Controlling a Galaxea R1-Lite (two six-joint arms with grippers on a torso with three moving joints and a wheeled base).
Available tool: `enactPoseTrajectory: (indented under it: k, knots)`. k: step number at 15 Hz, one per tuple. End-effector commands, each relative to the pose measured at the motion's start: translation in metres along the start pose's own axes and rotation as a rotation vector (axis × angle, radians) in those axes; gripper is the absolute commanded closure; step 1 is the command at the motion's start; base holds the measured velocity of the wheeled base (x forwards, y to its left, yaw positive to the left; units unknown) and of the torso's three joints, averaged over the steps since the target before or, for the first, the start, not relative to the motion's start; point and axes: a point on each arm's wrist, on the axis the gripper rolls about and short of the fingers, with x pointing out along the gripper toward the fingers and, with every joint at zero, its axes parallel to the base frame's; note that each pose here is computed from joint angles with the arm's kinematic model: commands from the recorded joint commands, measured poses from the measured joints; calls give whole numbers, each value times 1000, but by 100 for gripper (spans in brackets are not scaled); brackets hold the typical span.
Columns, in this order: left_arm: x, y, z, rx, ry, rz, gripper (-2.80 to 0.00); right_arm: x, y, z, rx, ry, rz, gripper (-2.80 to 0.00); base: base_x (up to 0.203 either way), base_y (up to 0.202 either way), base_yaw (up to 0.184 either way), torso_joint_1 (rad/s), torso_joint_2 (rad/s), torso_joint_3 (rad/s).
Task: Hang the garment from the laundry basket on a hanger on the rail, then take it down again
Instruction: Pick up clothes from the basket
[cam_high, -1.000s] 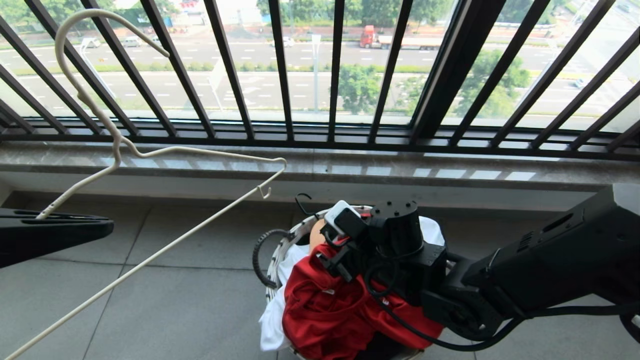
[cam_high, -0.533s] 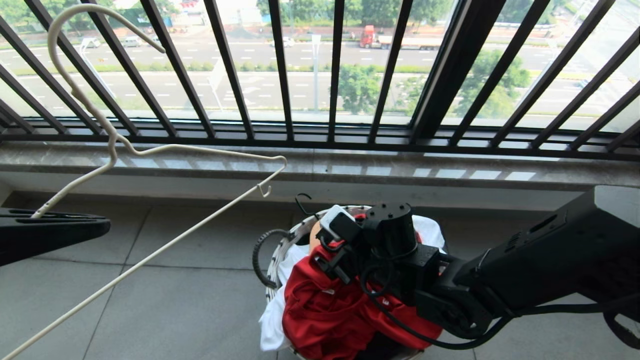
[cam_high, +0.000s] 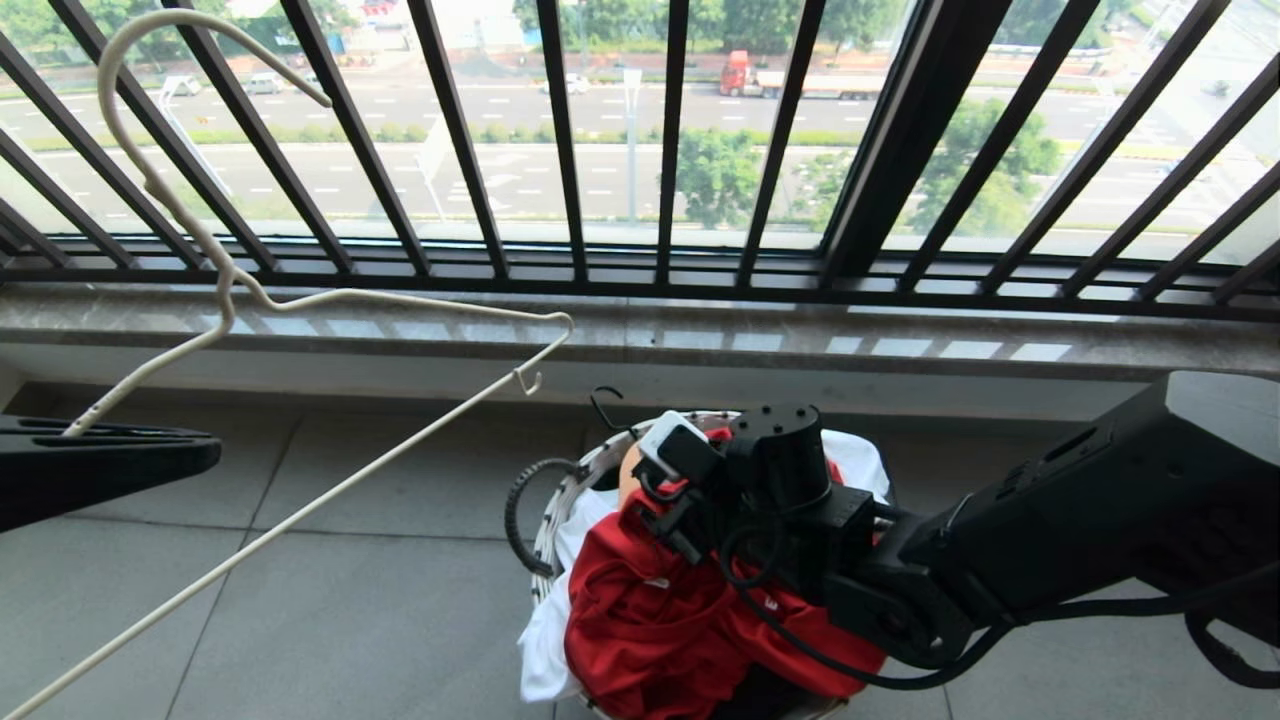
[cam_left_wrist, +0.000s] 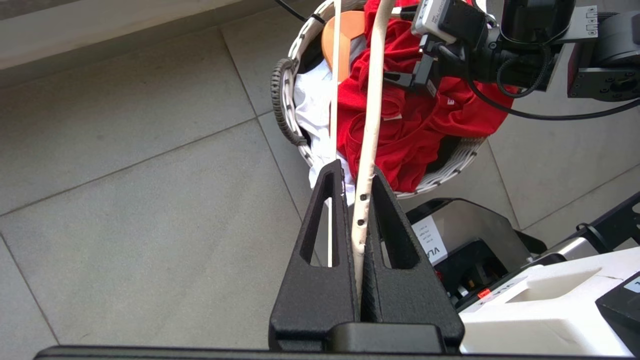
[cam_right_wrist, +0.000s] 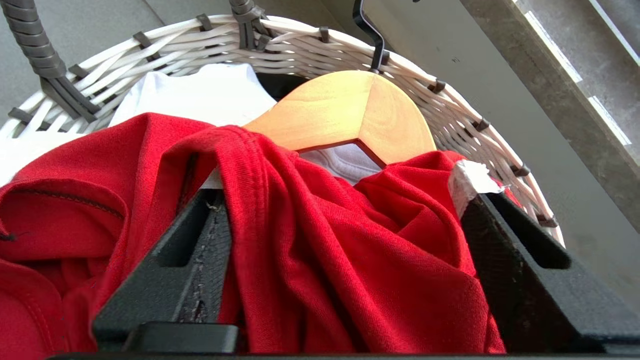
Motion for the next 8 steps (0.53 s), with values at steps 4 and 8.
enactPoseTrajectory:
  k: [4,8]
  knots:
    - [0,0,0,0,3,1,0,4,0,-2,-9,-13,25,0,0,0,0,0,0,0]
    - [1,0,0,1,8,1,0,-2,-7,6,2,-41,11,0,0,0,0,0,0,0]
